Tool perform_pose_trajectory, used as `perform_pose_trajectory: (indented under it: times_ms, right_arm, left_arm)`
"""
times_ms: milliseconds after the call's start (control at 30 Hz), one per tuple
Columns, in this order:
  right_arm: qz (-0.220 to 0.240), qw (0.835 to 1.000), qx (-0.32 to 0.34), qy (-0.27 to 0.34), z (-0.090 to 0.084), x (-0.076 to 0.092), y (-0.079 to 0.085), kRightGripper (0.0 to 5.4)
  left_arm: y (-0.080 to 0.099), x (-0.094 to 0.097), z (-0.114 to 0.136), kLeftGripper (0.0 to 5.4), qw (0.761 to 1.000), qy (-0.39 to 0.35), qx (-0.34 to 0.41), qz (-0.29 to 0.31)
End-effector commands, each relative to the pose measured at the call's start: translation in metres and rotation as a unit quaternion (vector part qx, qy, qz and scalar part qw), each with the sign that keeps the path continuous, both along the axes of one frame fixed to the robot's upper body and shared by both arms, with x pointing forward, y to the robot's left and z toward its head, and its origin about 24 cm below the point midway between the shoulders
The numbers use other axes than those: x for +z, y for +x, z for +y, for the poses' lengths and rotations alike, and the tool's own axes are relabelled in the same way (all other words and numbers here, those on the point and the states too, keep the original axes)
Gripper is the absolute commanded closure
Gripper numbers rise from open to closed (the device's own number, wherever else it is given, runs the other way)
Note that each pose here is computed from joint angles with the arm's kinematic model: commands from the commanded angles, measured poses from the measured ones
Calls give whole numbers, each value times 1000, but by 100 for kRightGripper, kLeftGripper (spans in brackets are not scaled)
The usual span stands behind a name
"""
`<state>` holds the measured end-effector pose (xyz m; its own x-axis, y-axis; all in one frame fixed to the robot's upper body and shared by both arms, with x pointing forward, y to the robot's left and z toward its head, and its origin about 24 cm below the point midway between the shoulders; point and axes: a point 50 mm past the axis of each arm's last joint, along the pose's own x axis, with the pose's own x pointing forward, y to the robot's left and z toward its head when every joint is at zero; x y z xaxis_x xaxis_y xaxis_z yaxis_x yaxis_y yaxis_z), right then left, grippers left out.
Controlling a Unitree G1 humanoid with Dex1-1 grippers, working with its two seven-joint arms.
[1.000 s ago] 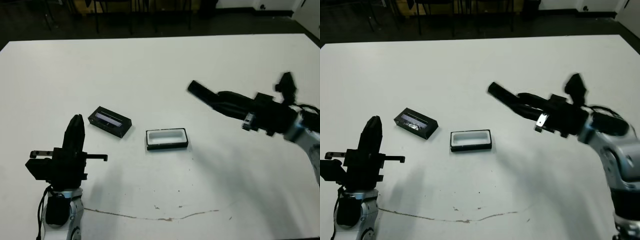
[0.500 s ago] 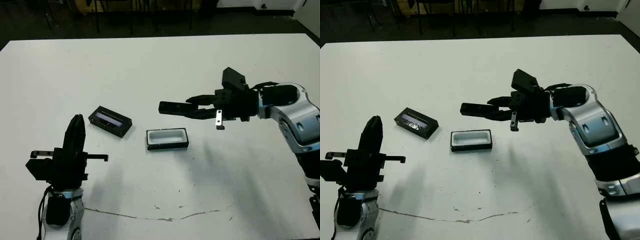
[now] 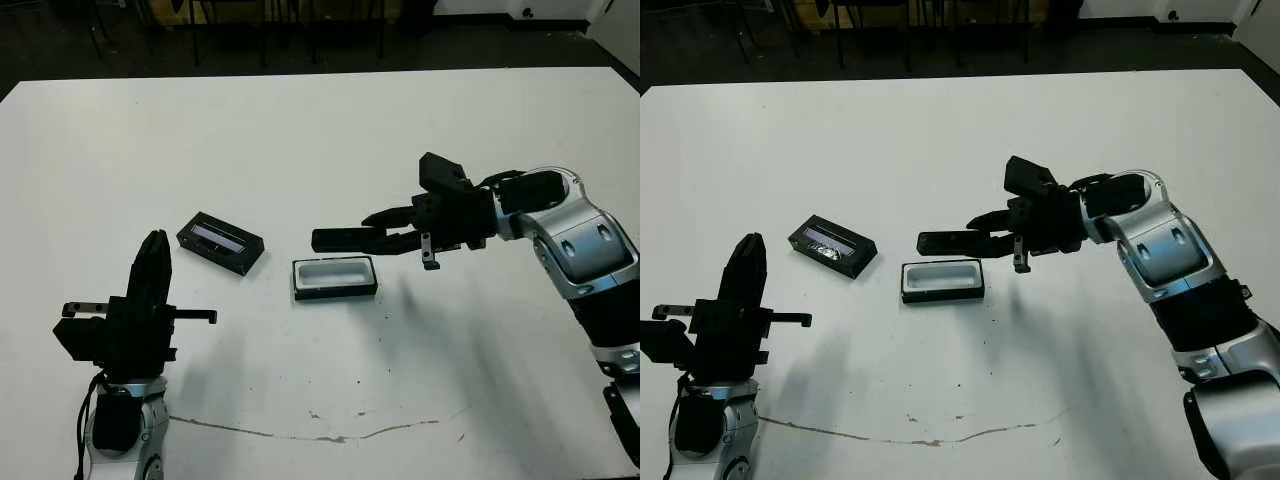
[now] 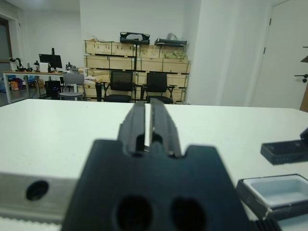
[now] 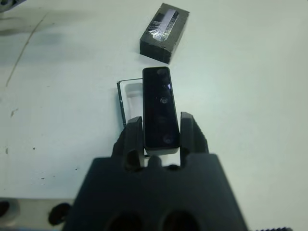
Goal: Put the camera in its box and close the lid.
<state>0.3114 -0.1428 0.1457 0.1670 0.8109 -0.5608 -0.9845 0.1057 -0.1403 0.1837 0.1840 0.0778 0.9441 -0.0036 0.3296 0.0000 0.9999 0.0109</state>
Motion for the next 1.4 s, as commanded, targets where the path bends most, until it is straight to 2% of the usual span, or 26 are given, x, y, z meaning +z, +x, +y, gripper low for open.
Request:
perform_pose_trajectory:
  times_ms: [33,833,1400]
  right_arm:
    - [15,1000,6,-4,2,-5,1,489]
    - [37,997,54,-39,9,-15,4,489]
    - [44,995,57,-63,13,-23,4,489]
  left_arm:
    - [-7,-10,1,540,1000,-3,7,28]
    - [-7,-11,0,540,999,2,6,31]
    - [-7,-11,-1,540,999,7,9,31]
